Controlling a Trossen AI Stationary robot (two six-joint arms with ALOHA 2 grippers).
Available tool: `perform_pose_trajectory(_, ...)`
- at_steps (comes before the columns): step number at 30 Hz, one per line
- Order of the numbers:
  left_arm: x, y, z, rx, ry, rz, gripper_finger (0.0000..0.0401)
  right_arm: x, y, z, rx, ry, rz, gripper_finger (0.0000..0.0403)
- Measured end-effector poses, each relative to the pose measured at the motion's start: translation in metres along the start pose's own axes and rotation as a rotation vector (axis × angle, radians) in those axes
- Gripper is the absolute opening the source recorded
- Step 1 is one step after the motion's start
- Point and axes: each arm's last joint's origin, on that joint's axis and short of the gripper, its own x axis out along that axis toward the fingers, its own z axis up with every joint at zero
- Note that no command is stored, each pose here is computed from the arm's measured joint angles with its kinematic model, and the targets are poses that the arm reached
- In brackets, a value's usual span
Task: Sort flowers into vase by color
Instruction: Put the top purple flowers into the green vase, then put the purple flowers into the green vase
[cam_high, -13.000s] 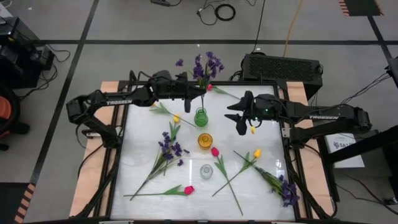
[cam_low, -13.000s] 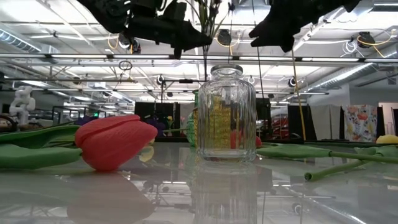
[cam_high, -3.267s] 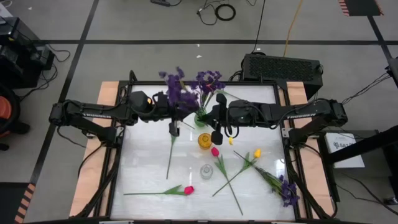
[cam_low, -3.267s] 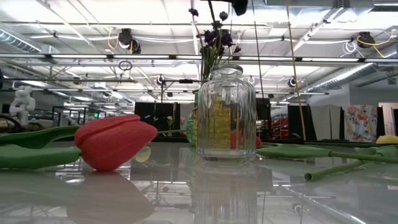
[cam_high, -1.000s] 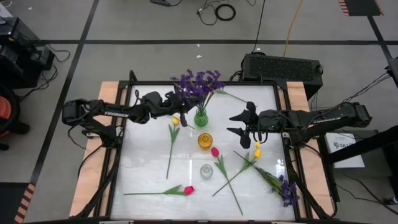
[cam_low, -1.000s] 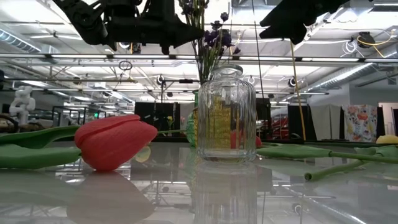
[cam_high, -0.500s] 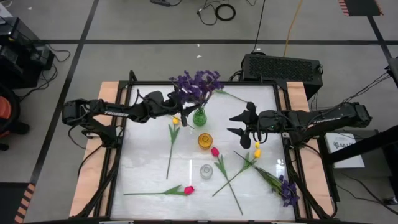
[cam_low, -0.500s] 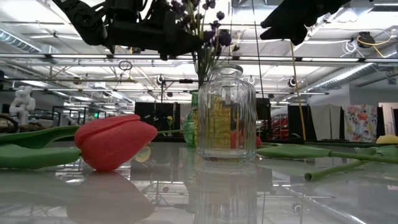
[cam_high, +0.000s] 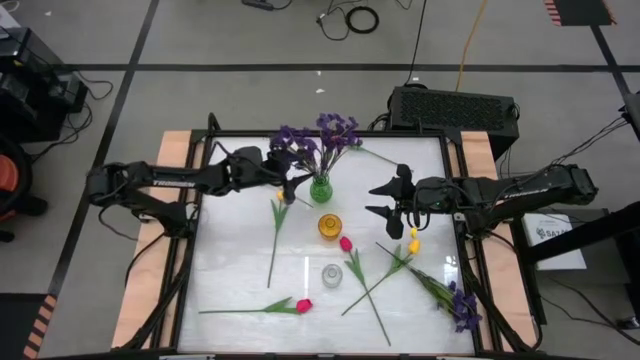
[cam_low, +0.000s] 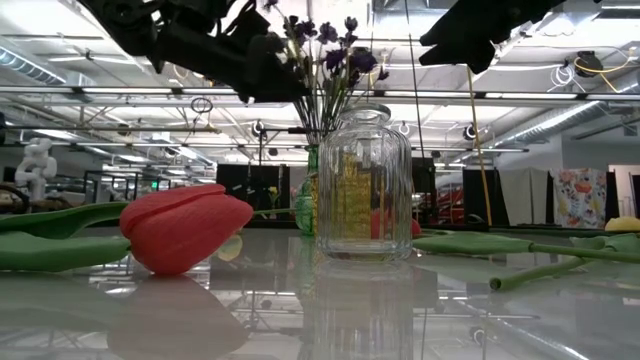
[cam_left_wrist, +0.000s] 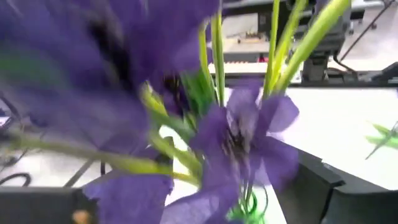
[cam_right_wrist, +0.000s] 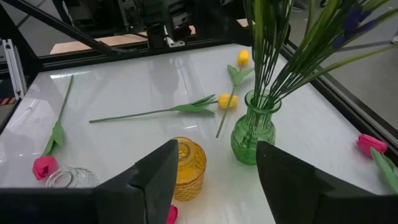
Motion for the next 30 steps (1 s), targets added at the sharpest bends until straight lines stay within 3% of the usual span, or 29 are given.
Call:
perform_pose_trajectory(9, -0.036, 0.006, 0.004, 0.016, 0.175, 0.112, 0.0292, -0.006, 0.009, -0.004, -0.011, 0.031, 0.043, 0.0208)
perform_pose_trajectory(16, -0.071, 0.009, 0.010, -0.041, 0.239, 0.148, 0.0293, -0.018, 0.018, -0.018, 0.130, 0.185, 0.049, 0.0208)
perform_pose_trajectory(25, -0.084, -0.013, 0.013, -0.097, 0.237, -0.105, 0.0293, -0.037, 0.037, -0.049, 0.361, 0.456, 0.028, 0.0208)
perform_pose_trajectory(30, -0.084, -0.026, 0.016, -0.078, 0.214, -0.173, 0.0293, -0.049, 0.053, -0.065, 0.472, 0.627, 0.041, 0.0208)
